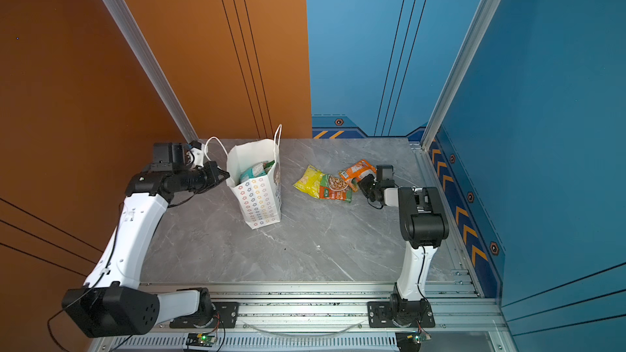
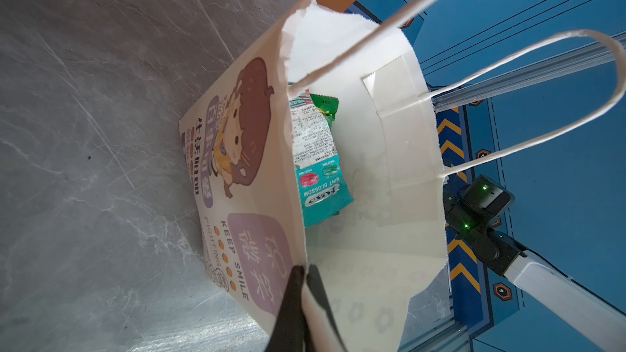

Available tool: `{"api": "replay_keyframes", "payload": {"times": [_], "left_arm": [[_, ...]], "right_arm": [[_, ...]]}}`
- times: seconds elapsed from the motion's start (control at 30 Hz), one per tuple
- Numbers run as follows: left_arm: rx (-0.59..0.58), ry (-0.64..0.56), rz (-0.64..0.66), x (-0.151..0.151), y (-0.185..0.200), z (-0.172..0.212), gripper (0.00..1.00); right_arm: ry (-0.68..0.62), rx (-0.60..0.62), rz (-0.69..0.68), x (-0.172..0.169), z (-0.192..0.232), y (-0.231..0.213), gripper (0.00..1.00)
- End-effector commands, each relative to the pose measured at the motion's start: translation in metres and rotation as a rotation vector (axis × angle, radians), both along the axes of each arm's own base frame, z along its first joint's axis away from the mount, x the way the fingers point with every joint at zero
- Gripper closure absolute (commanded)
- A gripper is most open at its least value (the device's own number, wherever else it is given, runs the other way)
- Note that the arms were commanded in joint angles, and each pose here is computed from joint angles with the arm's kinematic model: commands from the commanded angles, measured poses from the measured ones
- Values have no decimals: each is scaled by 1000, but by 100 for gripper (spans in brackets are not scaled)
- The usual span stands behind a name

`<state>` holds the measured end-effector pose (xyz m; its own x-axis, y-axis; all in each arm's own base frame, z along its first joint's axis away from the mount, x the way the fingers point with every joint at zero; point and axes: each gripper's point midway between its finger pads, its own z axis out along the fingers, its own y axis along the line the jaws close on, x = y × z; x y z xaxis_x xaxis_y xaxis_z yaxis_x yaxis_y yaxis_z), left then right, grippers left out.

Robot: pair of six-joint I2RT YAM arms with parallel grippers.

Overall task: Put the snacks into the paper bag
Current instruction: 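Lower the right gripper and grasp the orange Fox's Fruits packet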

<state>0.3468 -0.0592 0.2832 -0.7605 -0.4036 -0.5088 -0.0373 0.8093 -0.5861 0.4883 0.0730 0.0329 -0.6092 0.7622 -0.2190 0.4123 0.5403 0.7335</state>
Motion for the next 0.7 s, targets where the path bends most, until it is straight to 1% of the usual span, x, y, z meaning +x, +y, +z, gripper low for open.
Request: {"api": "replay_keyframes", "payload": {"times": [0.0,0.1,0.17,0.3,0.47,0.67], "left_arm": [[-14,-26,-13,1,-1,8,100],[-16,-23,-11,1,0,8,99],[-17,-23,-12,0,0,8,99],[-17,-23,-13,1,0,8,99],[-18,-25,-12,0,0,8,99],[-19,-25,-11,-1,0,9,99]], "right_arm": [[8,10,-3,2,-4,-1,88],[-11,-12,13,1,6,-1,97],[-27,-36,30,0,15,0,100],[-69,-97,91,-4,37,9,100],[-123,-228,192,-11,67,28,100],[-221,-276,304,-17,107,61,100]]}}
